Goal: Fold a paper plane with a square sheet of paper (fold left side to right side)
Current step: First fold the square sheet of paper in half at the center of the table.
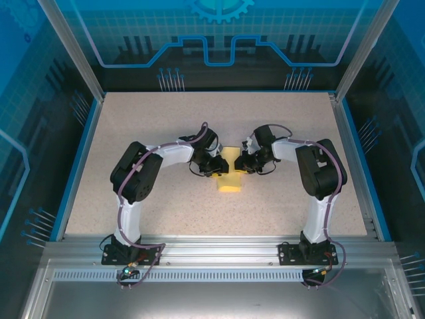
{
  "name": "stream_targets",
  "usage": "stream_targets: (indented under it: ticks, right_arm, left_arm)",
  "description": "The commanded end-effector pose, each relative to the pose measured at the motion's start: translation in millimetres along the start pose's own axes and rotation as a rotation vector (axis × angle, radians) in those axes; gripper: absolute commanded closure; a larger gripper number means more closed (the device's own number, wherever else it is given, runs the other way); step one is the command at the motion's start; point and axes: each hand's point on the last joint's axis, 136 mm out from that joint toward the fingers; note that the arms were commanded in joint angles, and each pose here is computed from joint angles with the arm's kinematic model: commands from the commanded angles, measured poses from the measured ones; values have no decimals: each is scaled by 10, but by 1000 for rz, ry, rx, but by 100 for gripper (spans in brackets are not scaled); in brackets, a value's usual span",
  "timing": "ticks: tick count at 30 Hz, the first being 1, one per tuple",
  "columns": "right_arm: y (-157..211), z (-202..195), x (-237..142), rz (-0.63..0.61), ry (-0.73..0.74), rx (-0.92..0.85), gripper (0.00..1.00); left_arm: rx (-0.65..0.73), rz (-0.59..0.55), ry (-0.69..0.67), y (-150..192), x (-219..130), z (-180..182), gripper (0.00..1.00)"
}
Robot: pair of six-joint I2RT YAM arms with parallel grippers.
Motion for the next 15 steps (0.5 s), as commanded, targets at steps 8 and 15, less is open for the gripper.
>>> stream_targets:
  ticks: [8,15]
  right_arm:
    - [313,-306,185,113,110,46,81]
    - [304,-288,180,112,105,44,81]
  left_arm:
    - [-15,-16,7,161,-358,147,58]
    - [16,-12,166,-31,-363,-286,59]
Point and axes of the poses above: each hand's point on the last joint's axis, 136 mm out from that joint toward the fingers, its own x axis out along the fingers, its own z axis along the line the jaws close on, y = z × x, and after that the axes turned 9 degrees about -x, right-handed
